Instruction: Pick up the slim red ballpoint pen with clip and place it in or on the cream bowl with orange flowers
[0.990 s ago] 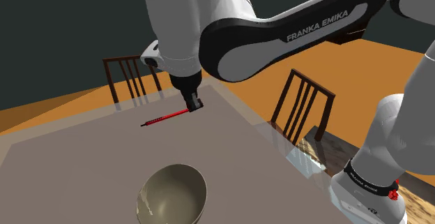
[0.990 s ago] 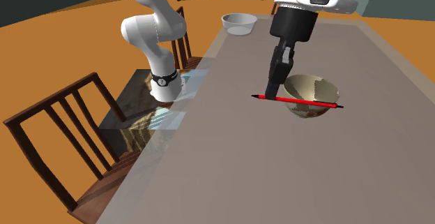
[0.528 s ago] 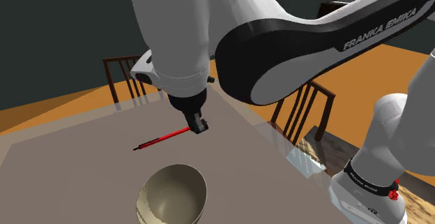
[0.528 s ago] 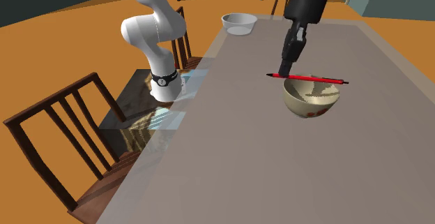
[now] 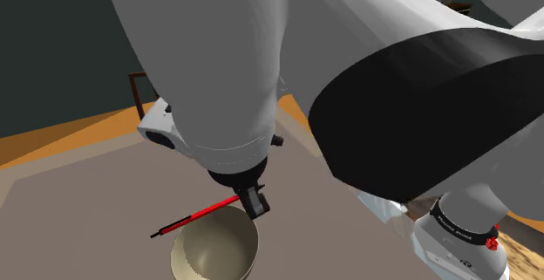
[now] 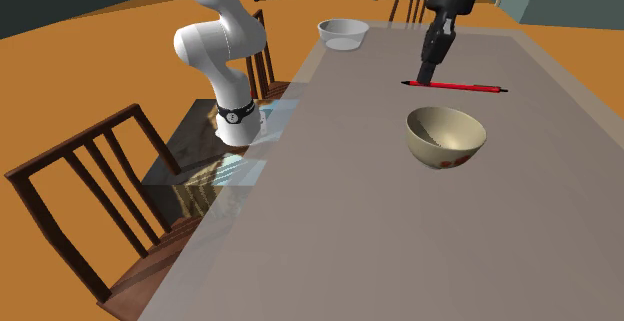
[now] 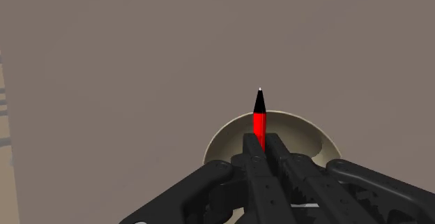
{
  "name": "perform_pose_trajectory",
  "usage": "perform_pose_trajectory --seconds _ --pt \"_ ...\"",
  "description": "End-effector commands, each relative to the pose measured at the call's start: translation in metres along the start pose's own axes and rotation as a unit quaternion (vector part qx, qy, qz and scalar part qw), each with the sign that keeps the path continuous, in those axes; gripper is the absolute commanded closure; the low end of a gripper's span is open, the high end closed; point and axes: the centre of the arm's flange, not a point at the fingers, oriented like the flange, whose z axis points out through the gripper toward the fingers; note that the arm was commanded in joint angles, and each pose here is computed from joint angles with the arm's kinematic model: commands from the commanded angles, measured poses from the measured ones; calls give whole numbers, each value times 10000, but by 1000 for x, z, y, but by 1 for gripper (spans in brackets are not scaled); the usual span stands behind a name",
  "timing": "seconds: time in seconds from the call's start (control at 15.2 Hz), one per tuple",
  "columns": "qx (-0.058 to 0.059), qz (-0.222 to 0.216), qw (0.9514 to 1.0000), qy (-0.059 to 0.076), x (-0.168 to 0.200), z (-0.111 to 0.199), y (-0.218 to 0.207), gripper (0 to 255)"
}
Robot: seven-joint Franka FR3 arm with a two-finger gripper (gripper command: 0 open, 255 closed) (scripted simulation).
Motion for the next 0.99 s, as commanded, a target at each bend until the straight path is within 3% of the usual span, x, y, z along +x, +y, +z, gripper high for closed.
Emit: perform_pose_trajectory --seconds 0.0,0.92 --pt "2 6 10000 -3 3 5 -7 255" --pt "2 6 10000 -3 11 76 -28 255"
